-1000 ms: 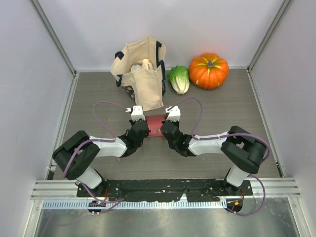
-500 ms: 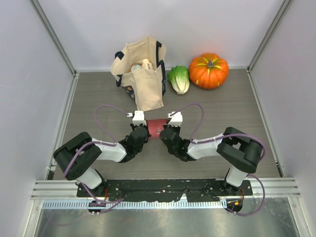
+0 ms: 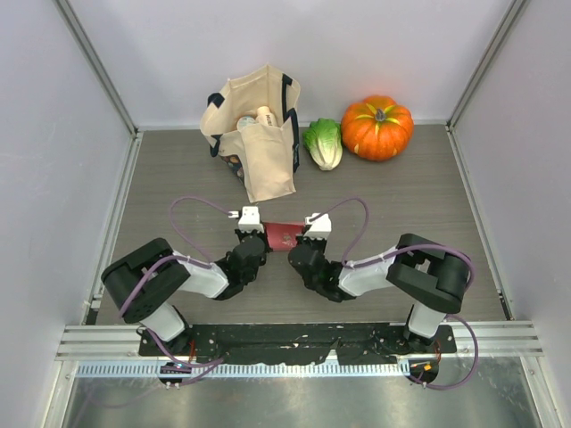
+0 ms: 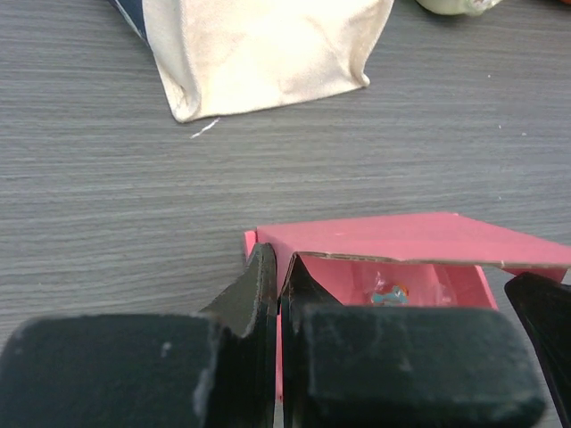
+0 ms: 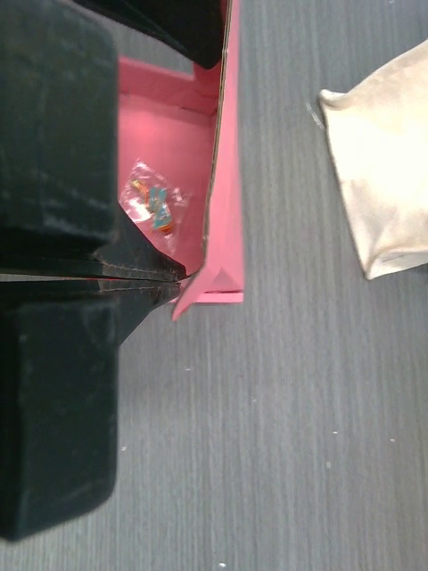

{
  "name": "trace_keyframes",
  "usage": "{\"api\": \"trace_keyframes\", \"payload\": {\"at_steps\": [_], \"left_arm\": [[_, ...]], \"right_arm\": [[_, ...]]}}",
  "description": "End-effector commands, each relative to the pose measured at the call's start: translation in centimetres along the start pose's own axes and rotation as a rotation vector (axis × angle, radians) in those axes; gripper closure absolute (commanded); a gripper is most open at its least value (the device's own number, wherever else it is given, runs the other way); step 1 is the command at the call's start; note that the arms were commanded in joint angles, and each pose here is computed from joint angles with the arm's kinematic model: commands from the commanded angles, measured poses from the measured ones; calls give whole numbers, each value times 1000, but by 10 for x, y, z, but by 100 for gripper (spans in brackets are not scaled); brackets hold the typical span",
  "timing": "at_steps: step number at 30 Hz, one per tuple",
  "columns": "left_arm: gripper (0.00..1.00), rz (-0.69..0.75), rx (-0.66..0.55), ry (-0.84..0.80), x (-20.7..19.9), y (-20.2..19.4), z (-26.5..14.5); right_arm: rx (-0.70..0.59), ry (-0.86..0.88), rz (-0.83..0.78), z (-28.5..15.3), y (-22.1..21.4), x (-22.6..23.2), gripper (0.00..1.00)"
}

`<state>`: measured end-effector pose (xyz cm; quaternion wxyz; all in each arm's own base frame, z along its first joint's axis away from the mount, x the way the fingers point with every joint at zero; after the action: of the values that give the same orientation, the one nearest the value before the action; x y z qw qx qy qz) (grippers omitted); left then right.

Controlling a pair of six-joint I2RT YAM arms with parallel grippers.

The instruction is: Fold the paper box

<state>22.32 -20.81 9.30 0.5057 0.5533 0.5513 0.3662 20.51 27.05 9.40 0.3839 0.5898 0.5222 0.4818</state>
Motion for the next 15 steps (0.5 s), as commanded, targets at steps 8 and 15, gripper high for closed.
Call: {"api": "trace_keyframes", "payload": {"at_steps": [8,15], "left_arm": [[100,74,53,38,8,-31,-13],[100,95,28,50,4,-26,-14]], "right_arm": [[44,1,-85,-14,-21,-28,84],[233,56,-117,-56,16,-55,39]]}}
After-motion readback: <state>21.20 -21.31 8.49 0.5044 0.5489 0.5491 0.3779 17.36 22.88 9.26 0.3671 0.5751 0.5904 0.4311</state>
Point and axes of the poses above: each gripper's point midway between its finger pads, its own z axis out along the fingers, its own x axis along the line the jaws close on, y = z × x, the point moved 9 cm from there along -z, back along the fingers, and after that the axes turned 2 degrees about z, right-handed, at the moved point
